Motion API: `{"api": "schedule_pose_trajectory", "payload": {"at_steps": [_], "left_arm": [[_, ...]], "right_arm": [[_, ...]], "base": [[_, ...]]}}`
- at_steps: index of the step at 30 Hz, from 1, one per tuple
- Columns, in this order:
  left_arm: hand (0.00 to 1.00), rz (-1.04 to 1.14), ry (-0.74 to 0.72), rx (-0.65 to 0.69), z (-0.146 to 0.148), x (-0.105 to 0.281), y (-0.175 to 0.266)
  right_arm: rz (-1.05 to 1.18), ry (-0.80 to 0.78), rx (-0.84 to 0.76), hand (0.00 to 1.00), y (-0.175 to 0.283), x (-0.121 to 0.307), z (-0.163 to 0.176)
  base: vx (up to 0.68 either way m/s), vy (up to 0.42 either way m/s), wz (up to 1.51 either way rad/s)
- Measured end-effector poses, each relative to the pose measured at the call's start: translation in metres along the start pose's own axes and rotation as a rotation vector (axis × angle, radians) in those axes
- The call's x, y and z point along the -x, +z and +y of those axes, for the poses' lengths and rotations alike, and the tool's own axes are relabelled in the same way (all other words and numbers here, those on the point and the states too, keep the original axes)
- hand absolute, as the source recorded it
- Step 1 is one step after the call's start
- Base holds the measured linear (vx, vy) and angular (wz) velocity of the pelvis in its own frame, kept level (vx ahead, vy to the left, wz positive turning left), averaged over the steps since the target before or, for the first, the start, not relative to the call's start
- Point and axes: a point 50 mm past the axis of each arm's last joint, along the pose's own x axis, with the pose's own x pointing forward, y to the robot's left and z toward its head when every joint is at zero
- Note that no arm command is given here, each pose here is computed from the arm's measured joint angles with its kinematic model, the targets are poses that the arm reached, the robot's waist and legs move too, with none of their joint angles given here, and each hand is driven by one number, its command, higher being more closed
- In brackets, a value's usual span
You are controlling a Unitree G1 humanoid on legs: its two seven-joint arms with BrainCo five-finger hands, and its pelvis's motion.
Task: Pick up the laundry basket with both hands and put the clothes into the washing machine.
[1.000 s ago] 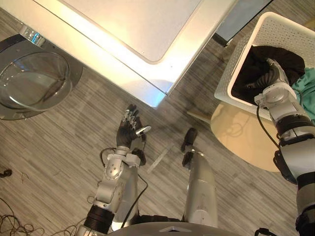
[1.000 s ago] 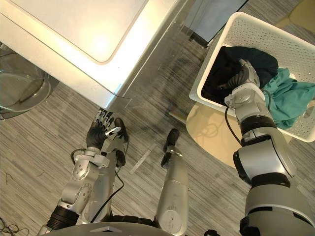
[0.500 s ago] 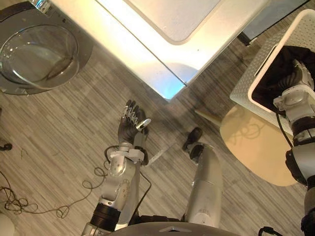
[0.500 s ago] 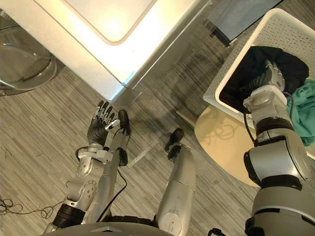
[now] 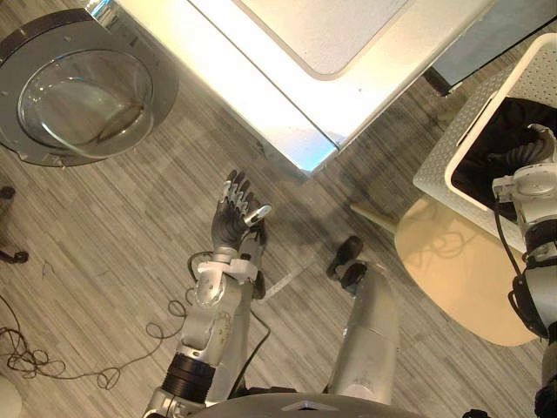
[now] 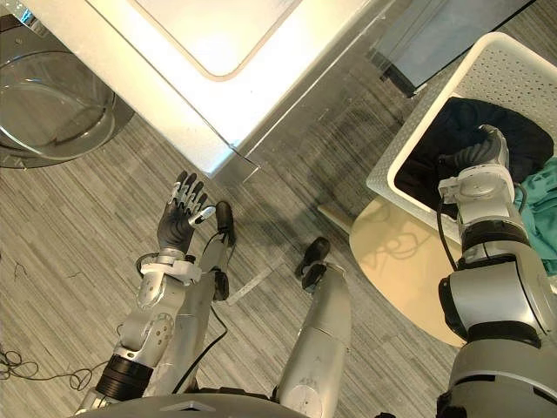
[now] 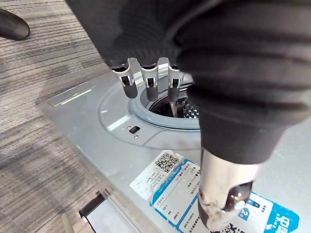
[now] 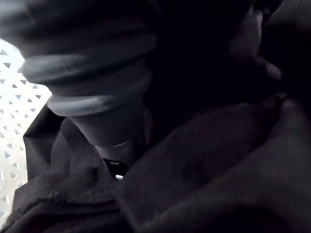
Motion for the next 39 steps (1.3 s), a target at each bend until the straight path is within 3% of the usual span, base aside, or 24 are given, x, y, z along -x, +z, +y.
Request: {"api": "schedule_pose_trajectory", "payload": {"at_steps": [8, 29, 34, 39], "left_arm": [[0.0, 0.028, 0.011, 0.006, 0.003, -0.001, -0.006], [0.0, 0.006, 0.035, 0.027, 0.006, -0.005, -0.002], [0.0, 0.006, 0.035, 0.027, 0.006, -0.005, -0.002], [0.0, 0.009, 0.043, 0.034, 0.008, -0.005, -0.003]], "right_arm": [[0.03, -0.009, -0.099, 1.0, -0.008, 0.001, 0.001], [0.014, -0.058, -0.148, 1.0, -0.007, 0.002, -0.005], [0.003, -0.067, -0.204, 1.0, -0.005, 0.003, -0.001], [-0.022, -0.027, -0.303, 1.0, -0.004, 0.011, 0.024]], "base": [[0.0, -0.004, 0.0], [0.0, -0.005, -0.01], [0.0, -0.023, -0.12], [-0.01, -0.037, -0.21]]}}
